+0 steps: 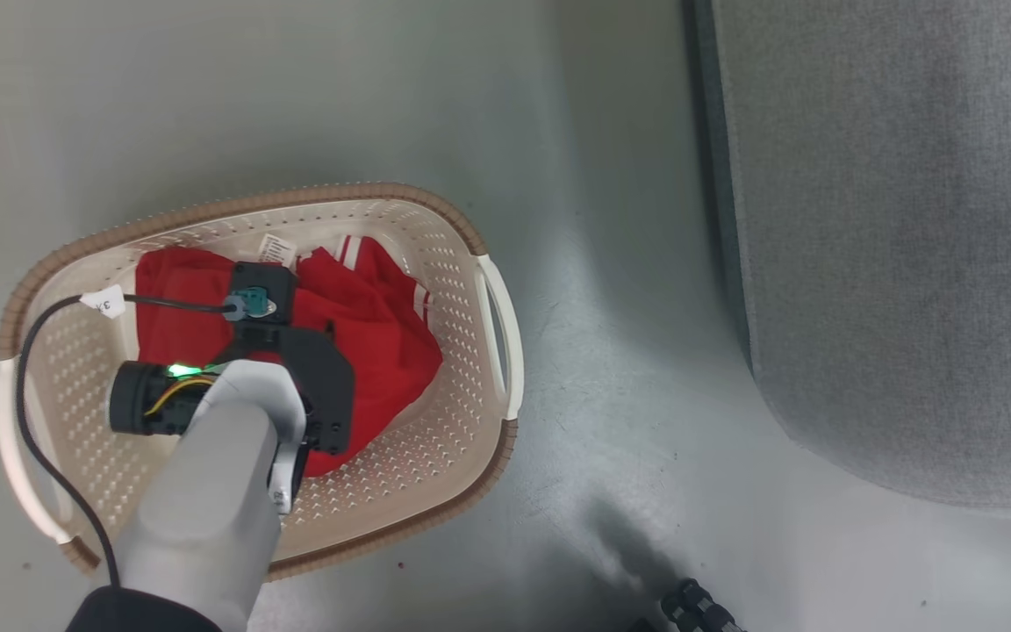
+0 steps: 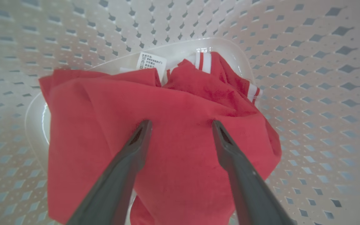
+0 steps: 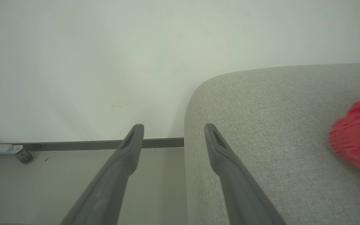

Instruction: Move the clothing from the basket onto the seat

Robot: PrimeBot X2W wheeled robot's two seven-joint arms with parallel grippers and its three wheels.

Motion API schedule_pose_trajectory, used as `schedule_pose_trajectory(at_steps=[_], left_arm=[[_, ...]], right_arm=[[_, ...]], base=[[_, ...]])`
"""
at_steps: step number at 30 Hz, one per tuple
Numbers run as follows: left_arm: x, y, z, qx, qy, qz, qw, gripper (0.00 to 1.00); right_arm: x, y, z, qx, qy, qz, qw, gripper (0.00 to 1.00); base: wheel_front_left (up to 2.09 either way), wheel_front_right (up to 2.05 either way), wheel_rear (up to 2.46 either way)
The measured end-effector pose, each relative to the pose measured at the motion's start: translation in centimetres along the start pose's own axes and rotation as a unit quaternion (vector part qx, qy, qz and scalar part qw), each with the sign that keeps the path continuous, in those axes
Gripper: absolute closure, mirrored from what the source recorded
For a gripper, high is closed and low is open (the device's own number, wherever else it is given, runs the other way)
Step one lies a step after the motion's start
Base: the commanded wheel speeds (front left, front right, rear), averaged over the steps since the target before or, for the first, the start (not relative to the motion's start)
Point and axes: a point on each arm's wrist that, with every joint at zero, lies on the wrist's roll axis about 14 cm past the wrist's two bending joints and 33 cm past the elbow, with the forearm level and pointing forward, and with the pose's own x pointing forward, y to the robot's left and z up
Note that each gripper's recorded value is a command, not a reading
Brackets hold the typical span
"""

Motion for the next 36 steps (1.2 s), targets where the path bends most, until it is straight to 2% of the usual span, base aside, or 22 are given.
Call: schedule_pose_trajectory(at_steps=[10,19,30,31,32,33,34,36], left_arm=[[1.2,-0.1,-2.2,0.033,0.047,0.007,0.998,0.00],[1.8,0.3,-1.8,0.050,0.057,0.018,0.997,0.00],[1.8,1.2,-2.8,0.098,0.099,0.036,0.990,0.00],[1.8,1.2,-2.9,0.102,0.099,0.036,0.989,0.15],[1.8,1.1,-2.8,0.105,0.098,0.036,0.989,0.52],[1.8,1.0,-2.7,0.105,0.097,0.035,0.989,0.70],[1.8,1.0,-2.7,0.106,0.096,0.035,0.989,1.00],[1.7,0.8,-2.6,0.107,0.095,0.034,0.989,1.00]], right_arm=[[-0.5,-1.0,-0.4,-0.010,0.009,-0.016,1.000,0.00],[-0.8,-1.2,-0.5,-0.017,0.012,-0.021,1.000,0.00],[-1.1,-1.5,-0.7,-0.017,0.017,-0.028,0.999,0.00],[-1.1,-1.5,-0.7,-0.016,0.016,-0.028,0.999,0.00],[-1.1,-1.5,-0.7,-0.016,0.016,-0.028,0.999,0.00],[-1.1,-1.5,-0.6,-0.016,0.015,-0.028,0.999,0.00],[-1.1,-1.5,-0.6,-0.015,0.015,-0.029,0.999,0.00],[-1.1,-1.5,-0.5,-0.015,0.014,-0.030,0.999,0.00]], base=[[0.00,0.00,0.00],[0.00,0.00,0.00],[0.00,0.00,0.00],[0.00,0.00,0.00],[0.00,0.00,0.00],[0.00,0.00,0.00],[0.00,0.00,0.00],[0.00,0.00,0.00]])
